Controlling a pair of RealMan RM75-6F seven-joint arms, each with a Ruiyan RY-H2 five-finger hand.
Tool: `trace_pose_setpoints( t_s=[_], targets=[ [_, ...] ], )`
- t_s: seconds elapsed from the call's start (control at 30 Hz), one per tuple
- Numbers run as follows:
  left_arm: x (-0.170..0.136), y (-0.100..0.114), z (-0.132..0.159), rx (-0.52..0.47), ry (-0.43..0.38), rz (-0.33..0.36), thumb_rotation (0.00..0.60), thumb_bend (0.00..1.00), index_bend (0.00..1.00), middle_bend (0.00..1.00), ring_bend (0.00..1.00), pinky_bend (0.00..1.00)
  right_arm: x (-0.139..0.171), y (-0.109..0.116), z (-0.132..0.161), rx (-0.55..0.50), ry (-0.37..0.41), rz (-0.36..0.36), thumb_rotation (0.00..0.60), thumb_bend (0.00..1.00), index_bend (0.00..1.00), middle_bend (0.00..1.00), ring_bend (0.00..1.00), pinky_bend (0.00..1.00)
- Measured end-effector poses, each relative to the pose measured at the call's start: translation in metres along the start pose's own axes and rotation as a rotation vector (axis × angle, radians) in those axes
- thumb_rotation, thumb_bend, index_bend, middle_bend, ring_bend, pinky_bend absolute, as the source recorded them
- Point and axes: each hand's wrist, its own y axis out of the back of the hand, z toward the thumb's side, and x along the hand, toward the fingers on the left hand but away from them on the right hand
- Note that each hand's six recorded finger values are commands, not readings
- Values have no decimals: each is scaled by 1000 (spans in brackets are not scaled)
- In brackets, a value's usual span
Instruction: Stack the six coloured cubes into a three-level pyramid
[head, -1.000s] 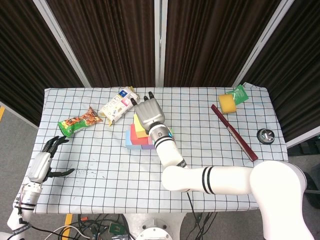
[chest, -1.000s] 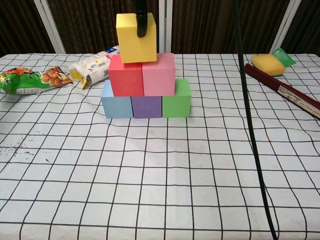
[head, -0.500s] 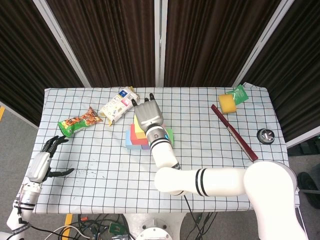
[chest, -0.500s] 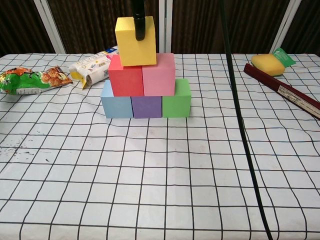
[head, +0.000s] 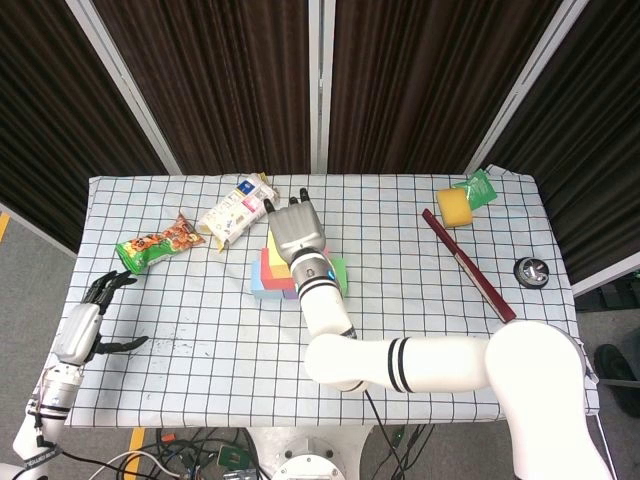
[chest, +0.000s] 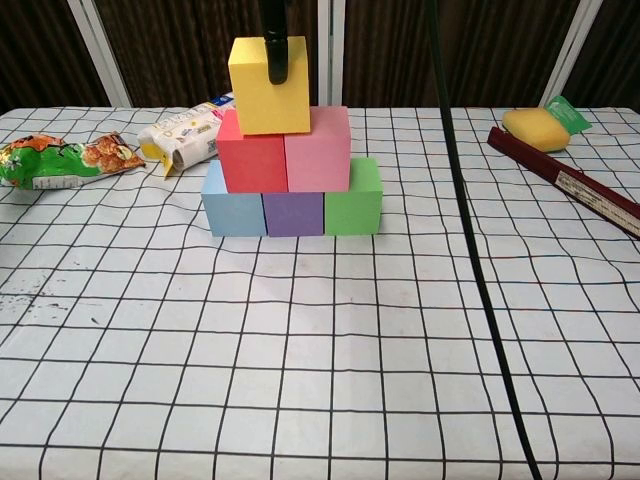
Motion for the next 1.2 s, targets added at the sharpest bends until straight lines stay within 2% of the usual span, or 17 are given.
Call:
trace_pose_setpoints(
  t_s=[1.2],
  targets=[
    [-1,1,-2,-3,2,2,600,0,75,159,1,28,0,-2,5,-8,-22,-3,600,81,0,598,160,0]
  ],
)
